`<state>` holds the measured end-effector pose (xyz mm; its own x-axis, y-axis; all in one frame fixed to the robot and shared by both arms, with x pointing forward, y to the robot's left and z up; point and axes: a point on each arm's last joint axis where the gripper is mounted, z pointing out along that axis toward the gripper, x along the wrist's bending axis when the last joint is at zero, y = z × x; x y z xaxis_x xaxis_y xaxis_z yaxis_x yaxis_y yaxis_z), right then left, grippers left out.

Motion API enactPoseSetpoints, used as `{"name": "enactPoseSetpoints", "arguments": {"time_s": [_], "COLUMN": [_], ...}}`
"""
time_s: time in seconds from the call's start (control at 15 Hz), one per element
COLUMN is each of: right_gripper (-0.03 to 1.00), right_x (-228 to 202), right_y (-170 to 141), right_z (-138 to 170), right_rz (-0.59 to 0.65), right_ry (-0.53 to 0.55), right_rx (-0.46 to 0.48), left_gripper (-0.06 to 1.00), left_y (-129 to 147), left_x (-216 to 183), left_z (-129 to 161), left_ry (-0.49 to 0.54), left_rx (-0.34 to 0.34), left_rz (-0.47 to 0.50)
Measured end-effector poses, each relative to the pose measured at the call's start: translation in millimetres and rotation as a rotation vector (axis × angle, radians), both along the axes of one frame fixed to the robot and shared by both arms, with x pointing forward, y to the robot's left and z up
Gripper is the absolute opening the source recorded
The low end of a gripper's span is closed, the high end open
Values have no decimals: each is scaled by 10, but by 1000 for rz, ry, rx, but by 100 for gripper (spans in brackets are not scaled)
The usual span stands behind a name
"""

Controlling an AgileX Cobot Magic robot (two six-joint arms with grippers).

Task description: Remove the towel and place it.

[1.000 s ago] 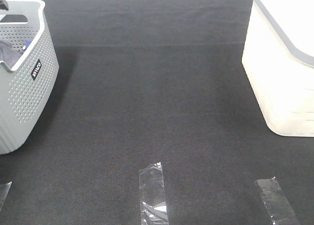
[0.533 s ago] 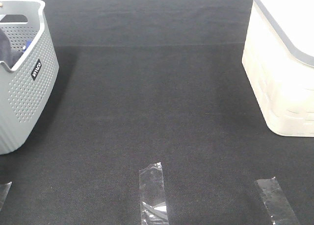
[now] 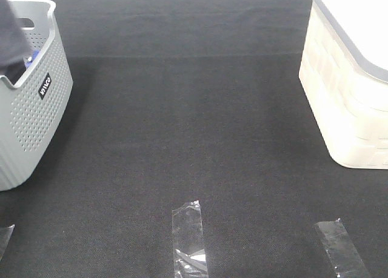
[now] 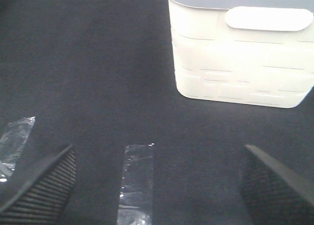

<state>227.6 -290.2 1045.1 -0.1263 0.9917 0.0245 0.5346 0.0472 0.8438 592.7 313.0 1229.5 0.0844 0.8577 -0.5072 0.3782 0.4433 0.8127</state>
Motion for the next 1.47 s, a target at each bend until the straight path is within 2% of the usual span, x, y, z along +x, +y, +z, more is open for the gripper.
{"name": "enactPoseSetpoints", "arguments": {"time_s": [0.2,0.33,0.6,0.73,0.93,1.07,1.2,1.47], "right_gripper": [78,74,71,71,69,68,68,67], "right_x": [113,299,757,985,1413,1615,1749,2019], "right_y": [70,147,380,504,743,955,1189,1538], "right_z": [51,136,283,432,669,646,510,355], "right_rz": [51,126,406,554,712,777,837,760], "right_ry": [45,72,74,72,50,35,11,-85], "right_rx": [56,88,142,120,30,-35,-147,-118], "left_gripper": [0,0,0,0,0,0,0,0], "left_y": [-263,-534,-1104,-1337,-1702,-1955,-2174,-2469], "left_x": [-50,-58,-142,-197,-147,-81,-51,-87], "left_z": [171,207,289,312,147,-32,-175,-307], "left_ry": [-125,-170,-271,-304,-273,-237,-215,-207], "left_rx": [-57,-51,-48,-58,-68,-67,-62,-64], "left_rz": [-89,-149,-243,-278,-348,-389,-417,-454]}}
